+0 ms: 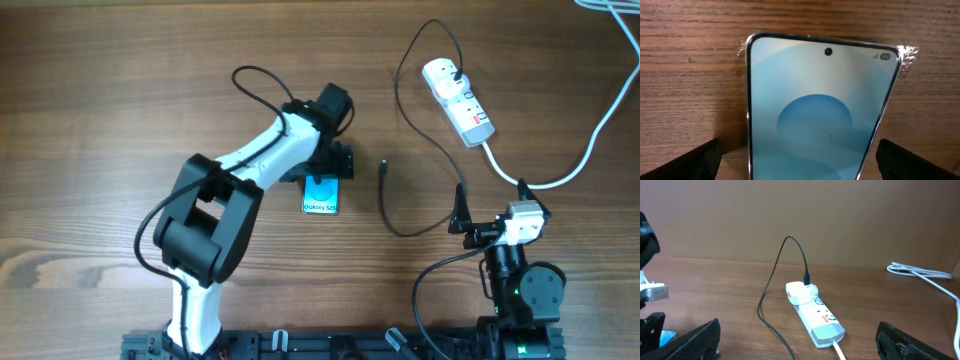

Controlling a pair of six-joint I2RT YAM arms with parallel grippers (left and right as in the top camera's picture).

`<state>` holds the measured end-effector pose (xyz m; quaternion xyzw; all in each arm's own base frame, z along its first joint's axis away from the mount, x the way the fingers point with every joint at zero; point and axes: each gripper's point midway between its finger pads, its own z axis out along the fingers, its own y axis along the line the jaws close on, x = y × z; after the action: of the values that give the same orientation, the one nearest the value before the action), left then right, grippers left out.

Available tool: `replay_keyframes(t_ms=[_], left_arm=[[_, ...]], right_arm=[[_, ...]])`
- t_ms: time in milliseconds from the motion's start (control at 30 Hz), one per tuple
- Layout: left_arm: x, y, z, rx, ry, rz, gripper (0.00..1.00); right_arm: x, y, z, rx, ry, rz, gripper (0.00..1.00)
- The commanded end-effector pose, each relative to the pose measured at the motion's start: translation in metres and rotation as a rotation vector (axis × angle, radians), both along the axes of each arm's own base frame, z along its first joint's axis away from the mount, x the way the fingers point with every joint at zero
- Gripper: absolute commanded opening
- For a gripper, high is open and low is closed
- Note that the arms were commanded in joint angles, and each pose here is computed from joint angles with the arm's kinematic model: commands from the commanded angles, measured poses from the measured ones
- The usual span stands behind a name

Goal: Plug charger to phone and switch on socket

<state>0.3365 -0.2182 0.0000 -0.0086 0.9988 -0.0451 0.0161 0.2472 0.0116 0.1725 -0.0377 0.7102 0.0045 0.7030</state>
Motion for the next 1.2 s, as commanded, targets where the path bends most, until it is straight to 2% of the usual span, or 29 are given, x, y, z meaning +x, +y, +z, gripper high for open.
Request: replay_keyframes(t_ms=[0,333,733,967,1167], left_arm=[[-0.017,0.002,-0.019,-0.024,0.094,-0.021,1.0],[-0.012,0.011,-0.02,0.124,0.005,-0.025,1.0],[-0.02,-0.004,-0.02,0.129,-0.006,-0.07,1.0],[-0.016,-0.007,-0.02,0.119,-0.026,-0.071,1.0],[-0.013,-0.003,-0.02,0.141,-0.04,-0.07,0.94]], right_arm=[[0.0,0.001,0.0,-0.005,-0.002,0.004,1.0],[0.0,0.001,0.0,-0.005,-0.002,0.004,1.0],[0.0,0.001,0.0,-0.005,-0.002,0.004,1.0],[0.0,0.001,0.0,-0.005,-0.002,0.004,1.0],[0.0,0.001,0.0,-0.005,-0.002,0.004,1.0]])
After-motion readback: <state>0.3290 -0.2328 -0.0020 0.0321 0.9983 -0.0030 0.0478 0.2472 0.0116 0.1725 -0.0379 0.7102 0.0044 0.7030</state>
